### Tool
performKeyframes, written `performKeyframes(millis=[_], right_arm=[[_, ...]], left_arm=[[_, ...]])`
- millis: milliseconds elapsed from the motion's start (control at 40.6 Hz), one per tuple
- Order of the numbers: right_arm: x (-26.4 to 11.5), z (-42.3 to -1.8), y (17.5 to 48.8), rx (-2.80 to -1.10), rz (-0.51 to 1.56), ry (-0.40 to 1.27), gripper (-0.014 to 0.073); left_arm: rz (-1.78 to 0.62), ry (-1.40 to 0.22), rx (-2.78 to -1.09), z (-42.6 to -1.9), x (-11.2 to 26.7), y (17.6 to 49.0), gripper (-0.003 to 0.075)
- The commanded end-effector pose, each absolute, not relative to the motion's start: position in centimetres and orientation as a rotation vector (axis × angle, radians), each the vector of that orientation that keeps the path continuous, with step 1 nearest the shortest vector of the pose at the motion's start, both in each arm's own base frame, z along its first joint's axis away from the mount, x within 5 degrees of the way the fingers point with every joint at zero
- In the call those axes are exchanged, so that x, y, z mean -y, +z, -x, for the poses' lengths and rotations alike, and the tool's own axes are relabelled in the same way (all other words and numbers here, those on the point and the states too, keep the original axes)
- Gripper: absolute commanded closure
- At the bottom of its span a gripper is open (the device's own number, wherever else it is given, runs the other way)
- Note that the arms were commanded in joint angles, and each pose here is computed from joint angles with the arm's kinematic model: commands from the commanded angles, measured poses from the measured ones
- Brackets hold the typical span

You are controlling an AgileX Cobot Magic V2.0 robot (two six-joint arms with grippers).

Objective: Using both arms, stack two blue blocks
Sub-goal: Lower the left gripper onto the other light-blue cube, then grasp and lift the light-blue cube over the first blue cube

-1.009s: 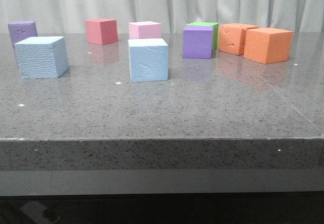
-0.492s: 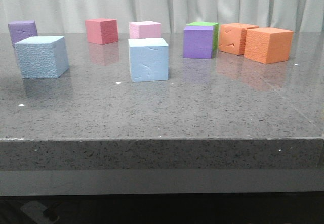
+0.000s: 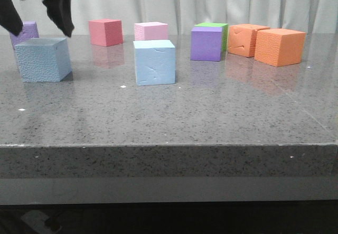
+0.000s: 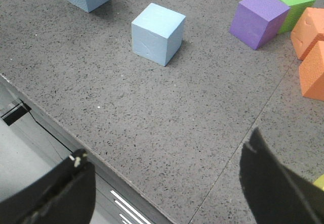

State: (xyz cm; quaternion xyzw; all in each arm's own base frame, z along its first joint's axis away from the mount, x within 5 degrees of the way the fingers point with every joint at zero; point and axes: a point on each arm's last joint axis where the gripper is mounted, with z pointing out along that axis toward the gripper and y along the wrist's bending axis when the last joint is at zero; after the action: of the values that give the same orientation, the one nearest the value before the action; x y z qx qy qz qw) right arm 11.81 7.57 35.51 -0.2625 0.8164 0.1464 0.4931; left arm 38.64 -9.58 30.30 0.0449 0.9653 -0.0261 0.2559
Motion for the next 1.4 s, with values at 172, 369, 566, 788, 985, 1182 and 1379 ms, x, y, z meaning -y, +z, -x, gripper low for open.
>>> performKeyframes(millis=[172, 369, 566, 788, 985, 1182, 1379], right_arm=[[-7.6, -11.9, 36.8, -1.891, 0.615, 0.366, 0.0002], [-7.6, -11.9, 36.8, -1.891, 0.615, 0.366, 0.0002], [-7.6, -11.9, 36.8, -1.891, 0.615, 0.366, 0.0002], [-7.6, -11.9, 36.8, -1.891, 0.615, 0.366, 0.0002], [-7.6, -11.9, 36.8, -1.891, 0.615, 0.366, 0.0002], [-7.6, -11.9, 36.8, -1.891, 0.615, 0.366, 0.0002], [-7.6, -11.9, 36.8, -1.891, 0.615, 0.366, 0.0002]], left_arm=[[-0.012, -0.105, -2.603, -39.4, 10.1, 30.3, 0.0113], [-0.005, -0.103, -2.63, -39.4, 10.1, 30.0, 0.0228], [-0.024, -0.124, -2.619, -39.5, 10.3, 31.5, 0.0331], [-0.541, -0.12, -2.526, -38.5, 12.7, 35.9, 0.0332], [-1.05, -0.168, -2.256, -36.8, 16.9, 39.2, 0.0332], [-1.467, -0.105, -1.95, -34.6, 21.4, 39.9, 0.0332], [-1.582, -0.065, -1.761, -33.5, 23.8, 40.3, 0.0332]])
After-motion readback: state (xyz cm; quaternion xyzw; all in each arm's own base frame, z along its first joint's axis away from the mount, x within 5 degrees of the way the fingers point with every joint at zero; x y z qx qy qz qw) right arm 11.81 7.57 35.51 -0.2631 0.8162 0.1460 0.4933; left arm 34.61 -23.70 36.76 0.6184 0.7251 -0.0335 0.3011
